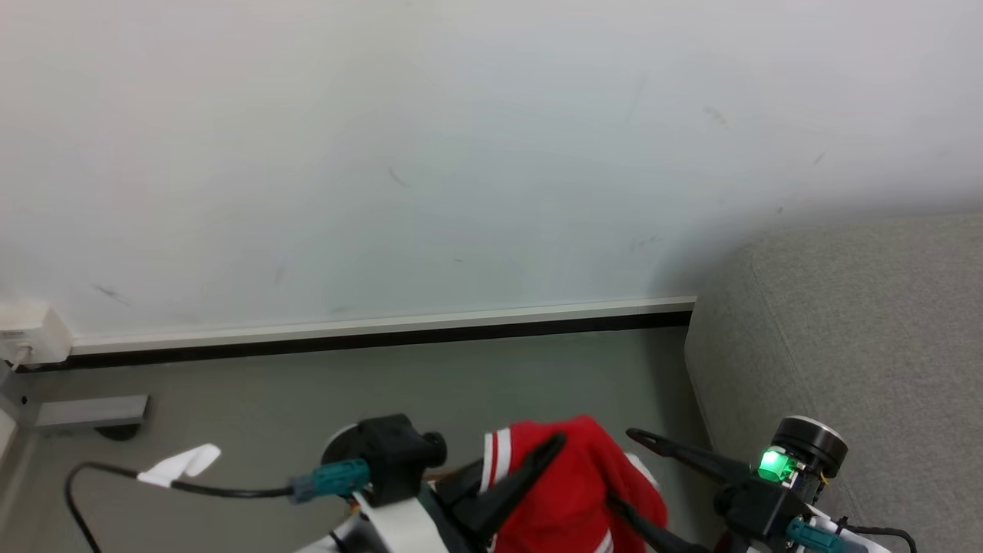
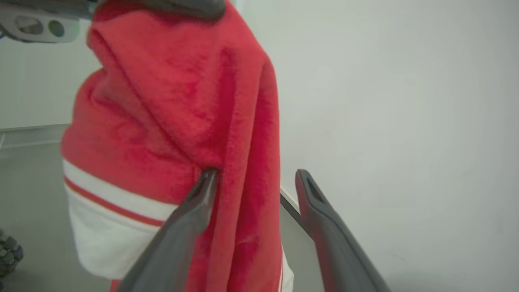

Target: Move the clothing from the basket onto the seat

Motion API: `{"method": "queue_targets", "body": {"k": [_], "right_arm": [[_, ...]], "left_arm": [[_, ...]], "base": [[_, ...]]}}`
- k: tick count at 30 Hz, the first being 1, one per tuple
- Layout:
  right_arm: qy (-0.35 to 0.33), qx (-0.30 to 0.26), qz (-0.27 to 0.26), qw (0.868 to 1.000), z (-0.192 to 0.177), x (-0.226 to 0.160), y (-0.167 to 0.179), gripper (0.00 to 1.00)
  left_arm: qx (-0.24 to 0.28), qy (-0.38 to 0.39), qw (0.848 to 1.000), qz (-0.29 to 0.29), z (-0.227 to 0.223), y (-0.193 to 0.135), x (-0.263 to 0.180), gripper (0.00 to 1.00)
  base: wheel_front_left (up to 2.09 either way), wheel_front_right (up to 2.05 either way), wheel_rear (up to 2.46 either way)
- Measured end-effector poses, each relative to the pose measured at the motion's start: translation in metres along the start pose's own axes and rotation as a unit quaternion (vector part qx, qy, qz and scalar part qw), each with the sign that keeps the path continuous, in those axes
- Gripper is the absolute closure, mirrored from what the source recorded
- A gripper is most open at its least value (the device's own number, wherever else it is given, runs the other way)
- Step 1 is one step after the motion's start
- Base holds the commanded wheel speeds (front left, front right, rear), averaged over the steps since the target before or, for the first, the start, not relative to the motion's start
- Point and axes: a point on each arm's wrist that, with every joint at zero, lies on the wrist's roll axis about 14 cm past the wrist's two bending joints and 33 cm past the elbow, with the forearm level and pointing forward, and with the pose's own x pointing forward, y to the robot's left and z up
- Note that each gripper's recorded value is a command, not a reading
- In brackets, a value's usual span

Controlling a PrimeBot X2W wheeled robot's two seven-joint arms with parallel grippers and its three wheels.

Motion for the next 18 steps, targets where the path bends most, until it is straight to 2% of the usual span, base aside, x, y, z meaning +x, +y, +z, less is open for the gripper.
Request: {"method": "queue_targets", "body": {"k": [6, 11, 18], "right_arm": [[0.043, 0.043, 0.041, 0.997, -0.009, 0.000, 0.014, 0.00], [0.037, 0.052, 0.072, 0.995, 0.002, 0.002, 0.026, 0.00], [0.028, 0.085, 0.087, 0.992, 0.011, 0.009, 0.040, 0.00]], "left_arm": [[-0.008, 0.015, 0.999, -0.046, -0.007, -0.019, 0.003, 1.00], [-0.015, 0.023, 0.997, -0.067, -0.013, -0.028, 0.005, 1.00], [-0.026, 0.009, 0.996, -0.084, -0.008, -0.034, 0.011, 1.00]], "base": [[0.00, 0.00, 0.00], [0.00, 0.00, 0.00], [0.00, 0.00, 0.00]]}}
